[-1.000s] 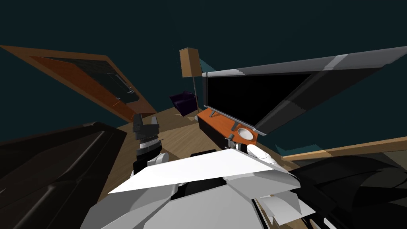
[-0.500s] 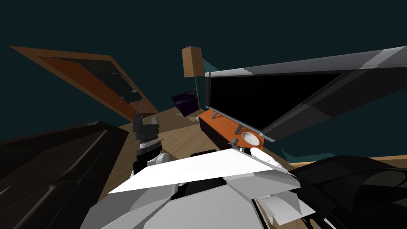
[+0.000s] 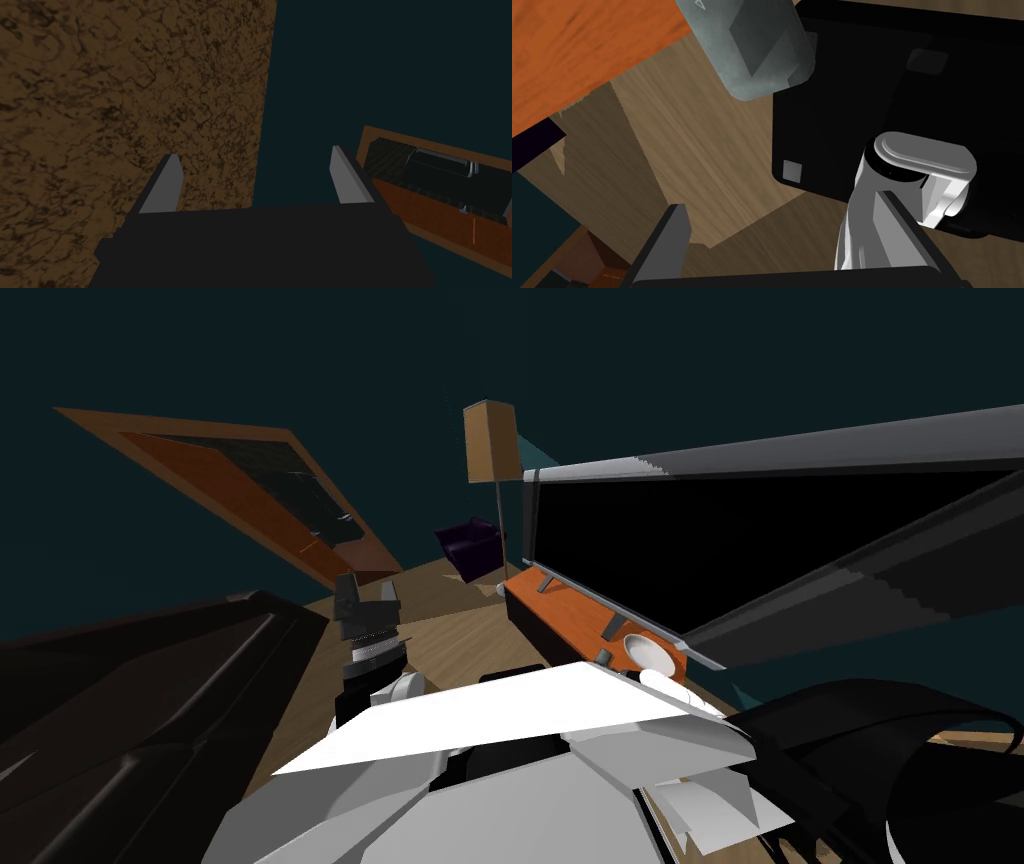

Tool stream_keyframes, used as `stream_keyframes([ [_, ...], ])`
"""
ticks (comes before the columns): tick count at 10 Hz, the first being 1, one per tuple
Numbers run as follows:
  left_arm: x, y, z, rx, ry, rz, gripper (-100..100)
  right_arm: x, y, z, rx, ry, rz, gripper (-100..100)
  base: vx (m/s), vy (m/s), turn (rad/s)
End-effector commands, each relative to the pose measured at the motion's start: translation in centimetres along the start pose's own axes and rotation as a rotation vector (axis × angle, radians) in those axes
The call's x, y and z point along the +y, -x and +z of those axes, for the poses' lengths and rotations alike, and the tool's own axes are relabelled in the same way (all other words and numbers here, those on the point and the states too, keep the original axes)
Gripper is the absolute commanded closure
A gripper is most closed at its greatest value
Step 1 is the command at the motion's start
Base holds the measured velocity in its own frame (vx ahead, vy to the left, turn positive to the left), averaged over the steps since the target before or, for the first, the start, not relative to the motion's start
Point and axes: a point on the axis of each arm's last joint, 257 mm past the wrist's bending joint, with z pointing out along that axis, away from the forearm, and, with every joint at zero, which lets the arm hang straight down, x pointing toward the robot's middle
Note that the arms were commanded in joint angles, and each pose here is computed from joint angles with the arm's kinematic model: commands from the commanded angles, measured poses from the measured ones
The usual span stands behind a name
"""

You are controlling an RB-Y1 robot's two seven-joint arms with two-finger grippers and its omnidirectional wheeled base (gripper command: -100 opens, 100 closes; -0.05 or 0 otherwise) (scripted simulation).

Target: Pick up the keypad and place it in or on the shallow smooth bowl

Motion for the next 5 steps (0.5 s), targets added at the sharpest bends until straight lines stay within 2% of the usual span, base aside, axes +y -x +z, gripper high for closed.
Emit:
stream_keyframes([
  [1, 0.0, 0.0, 0.0, 0.0, 0.0, 0.0, 0, 0.4, -0.7, -0.1, 0.005, 0.014, -0.013, -100, 0.056, -0.003, -0.009],
  [2, 0.0, 0.0, 0.0, 0.0, 0.0, 0.0, 0, 2.8, -1.9, -0.6, 0.029, 0.068, -0.055, -100, 0.072, 0.0, 0.054],
  [4, 0.0, 0.0, 0.0, 0.0, 0.0, 0.0, 0, 6.9, -4.0, -1.8, 0.067, 0.168, -0.128, -100, 0.16, 0.007, 0.101],
  [5, 0.0, 0.0, 0.0, 0.0, 0.0, 0.0, 0, 6.9, -4.0, -1.8, 0.067, 0.169, -0.129, -100, 0.156, -0.018, -0.001],
])
